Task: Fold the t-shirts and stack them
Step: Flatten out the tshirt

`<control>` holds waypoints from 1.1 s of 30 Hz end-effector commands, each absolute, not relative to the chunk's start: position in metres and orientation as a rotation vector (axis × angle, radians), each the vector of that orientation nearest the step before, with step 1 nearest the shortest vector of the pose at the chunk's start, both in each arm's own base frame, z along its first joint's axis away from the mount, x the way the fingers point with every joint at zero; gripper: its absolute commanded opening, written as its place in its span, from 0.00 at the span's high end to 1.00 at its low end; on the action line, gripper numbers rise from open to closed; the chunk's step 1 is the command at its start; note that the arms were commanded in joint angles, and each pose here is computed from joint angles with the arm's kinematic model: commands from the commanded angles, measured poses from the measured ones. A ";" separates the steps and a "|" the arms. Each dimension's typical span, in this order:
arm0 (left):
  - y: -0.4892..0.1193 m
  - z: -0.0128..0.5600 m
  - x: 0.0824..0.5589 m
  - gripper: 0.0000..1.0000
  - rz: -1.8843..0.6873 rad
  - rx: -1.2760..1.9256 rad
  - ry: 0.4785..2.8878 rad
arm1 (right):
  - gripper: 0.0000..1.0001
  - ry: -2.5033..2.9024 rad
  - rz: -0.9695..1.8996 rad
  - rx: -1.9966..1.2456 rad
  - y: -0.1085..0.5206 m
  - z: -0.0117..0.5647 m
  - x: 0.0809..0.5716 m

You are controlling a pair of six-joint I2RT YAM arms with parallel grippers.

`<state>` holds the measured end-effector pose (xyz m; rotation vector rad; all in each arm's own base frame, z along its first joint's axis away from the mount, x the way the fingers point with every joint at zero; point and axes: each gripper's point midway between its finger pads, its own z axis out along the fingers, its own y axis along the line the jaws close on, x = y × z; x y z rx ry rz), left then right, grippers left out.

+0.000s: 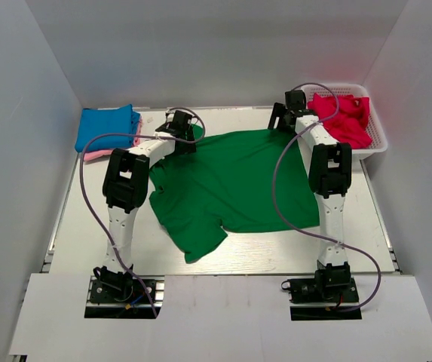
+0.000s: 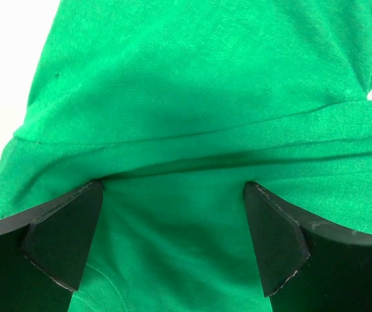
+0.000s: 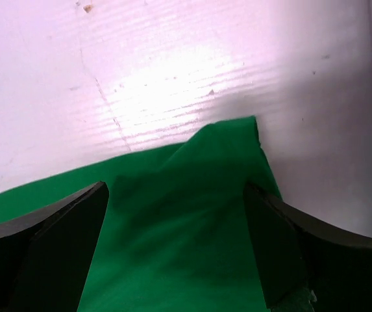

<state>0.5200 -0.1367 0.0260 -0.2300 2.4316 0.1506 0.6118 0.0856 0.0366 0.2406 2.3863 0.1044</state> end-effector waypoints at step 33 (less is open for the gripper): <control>-0.118 0.078 0.406 0.00 -0.013 -0.304 2.436 | 0.10 2.477 0.223 0.179 0.122 0.064 0.361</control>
